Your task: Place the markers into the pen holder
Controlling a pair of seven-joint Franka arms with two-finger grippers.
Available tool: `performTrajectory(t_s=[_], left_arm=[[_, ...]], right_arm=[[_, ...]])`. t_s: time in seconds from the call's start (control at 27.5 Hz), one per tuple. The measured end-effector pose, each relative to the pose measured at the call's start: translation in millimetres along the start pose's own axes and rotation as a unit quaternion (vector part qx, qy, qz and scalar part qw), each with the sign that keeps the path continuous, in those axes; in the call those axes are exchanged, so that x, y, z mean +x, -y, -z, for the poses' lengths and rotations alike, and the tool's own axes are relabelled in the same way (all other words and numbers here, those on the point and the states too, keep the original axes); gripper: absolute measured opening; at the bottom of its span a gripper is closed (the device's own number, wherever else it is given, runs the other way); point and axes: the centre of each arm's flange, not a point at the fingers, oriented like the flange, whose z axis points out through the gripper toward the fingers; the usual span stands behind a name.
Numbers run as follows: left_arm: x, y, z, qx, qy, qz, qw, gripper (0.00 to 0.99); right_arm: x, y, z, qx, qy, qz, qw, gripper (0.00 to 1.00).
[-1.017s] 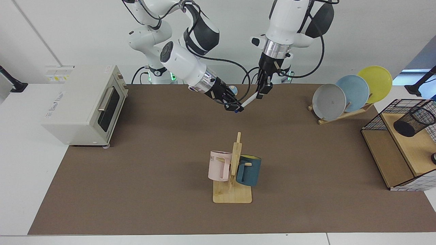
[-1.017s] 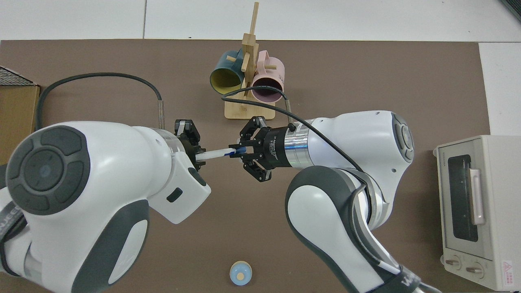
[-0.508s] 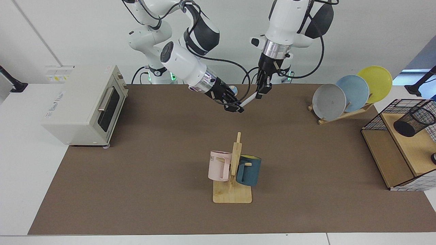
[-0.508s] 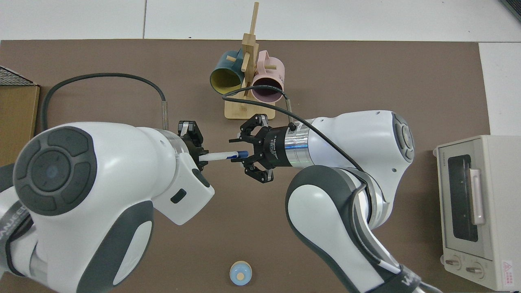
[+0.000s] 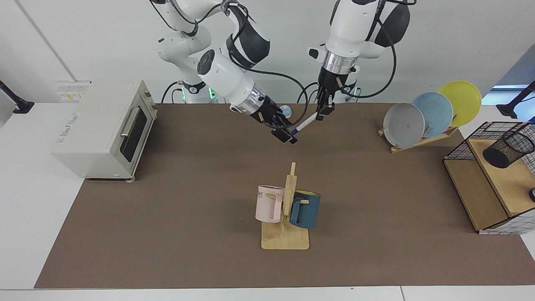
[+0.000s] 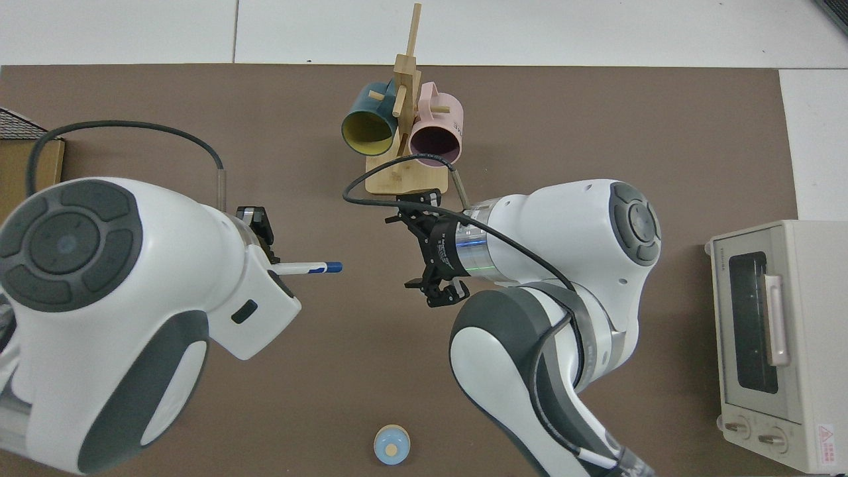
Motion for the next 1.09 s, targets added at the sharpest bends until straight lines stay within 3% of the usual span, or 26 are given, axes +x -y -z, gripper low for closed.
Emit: performTrajectory(t_s=[0.11, 0.25, 0.47, 0.65, 0.91, 1.09], left_arm=[[-35.9, 5.9, -2.3, -0.018, 0.011, 0.026, 0.999, 0.185], [-82.8, 15.7, -2.5, -0.019, 0.034, 0.031, 0.999, 0.185], [-129.0, 21.0, 15.6, -0.006, 0.138, 0.025, 0.990, 0.185], [-156.7, 21.4, 28.5, -0.002, 0.208, 0.032, 0.978, 0.185], [-255.0, 20.2, 30.8, -0.023, 0.237, 0.082, 0.968, 0.185], [-286.0, 23.0, 43.2, -0.004, 0.282, 0.080, 0.956, 0.185]], right_arm=[[2.9, -7.5, -4.4, -0.041, -0.042, 0.078, 0.995, 1.00], [12.0, -18.4, -6.4, -0.097, -0.087, 0.166, 0.977, 1.00], [33.1, -30.0, 9.1, -0.154, -0.131, 0.245, 0.948, 1.00], [57.2, -33.8, 38.8, -0.183, -0.144, 0.293, 0.927, 1.00], [109.6, -39.5, 96.0, -0.207, -0.139, 0.355, 0.901, 1.00], [142.3, -44.3, 128.2, -0.219, -0.142, 0.397, 0.880, 1.00]])
